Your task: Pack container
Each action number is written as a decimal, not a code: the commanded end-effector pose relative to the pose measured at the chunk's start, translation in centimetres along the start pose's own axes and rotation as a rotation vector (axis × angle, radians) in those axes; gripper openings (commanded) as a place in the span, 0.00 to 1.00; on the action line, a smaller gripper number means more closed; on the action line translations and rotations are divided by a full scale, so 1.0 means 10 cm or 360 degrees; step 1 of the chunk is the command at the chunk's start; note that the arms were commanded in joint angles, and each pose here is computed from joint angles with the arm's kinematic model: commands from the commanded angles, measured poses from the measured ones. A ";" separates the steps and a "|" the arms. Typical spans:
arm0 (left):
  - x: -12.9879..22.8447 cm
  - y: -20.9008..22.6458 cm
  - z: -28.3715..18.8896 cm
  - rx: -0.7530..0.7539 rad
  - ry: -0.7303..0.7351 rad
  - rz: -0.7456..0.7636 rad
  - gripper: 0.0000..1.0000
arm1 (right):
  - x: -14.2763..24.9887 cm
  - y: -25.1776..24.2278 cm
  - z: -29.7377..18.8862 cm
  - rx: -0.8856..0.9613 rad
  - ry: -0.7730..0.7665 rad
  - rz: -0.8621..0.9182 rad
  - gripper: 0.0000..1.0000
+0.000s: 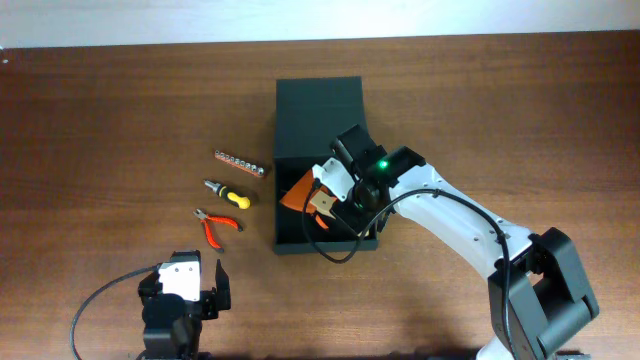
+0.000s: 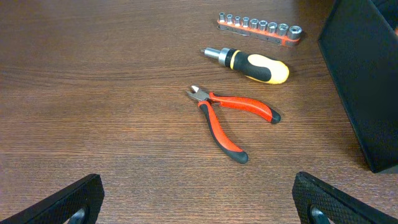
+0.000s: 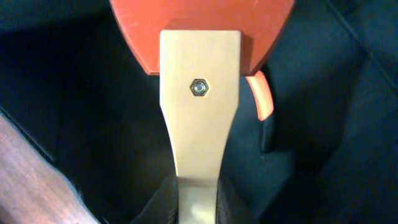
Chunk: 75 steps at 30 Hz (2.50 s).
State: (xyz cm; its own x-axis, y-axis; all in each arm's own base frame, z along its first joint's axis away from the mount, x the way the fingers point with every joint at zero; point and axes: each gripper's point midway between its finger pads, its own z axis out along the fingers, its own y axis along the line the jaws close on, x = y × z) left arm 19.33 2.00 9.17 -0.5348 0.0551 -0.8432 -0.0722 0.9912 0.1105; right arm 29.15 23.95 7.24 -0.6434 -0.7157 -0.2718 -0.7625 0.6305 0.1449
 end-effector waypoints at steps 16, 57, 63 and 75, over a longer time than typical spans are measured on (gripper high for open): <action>0.01 0.01 0.01 -0.0012 -0.0006 -0.0020 0.99 | -0.37 0.12 -0.71 0.0019 -0.0258 0.0017 0.99; 0.01 0.01 0.01 -0.0012 -0.0006 -0.0020 0.99 | 1.76 0.79 -2.48 0.0302 -0.1430 0.0200 0.99; 0.01 0.01 0.01 -0.0012 -0.0007 -0.0020 0.99 | 1.76 0.79 -2.48 0.0302 -0.1429 0.0200 0.99; 0.01 0.01 0.01 -0.0012 -0.0006 -0.0020 0.99 | 1.76 0.79 -2.48 0.0302 -0.1429 0.0200 0.99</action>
State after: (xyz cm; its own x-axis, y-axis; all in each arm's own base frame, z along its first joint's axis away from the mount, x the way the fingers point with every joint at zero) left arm 19.33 2.00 9.15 -0.5351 0.0547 -0.8430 -0.0724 0.9913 0.1103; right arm 10.17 8.79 27.20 -0.3684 -0.1931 -0.9094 -0.6107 0.7878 0.0801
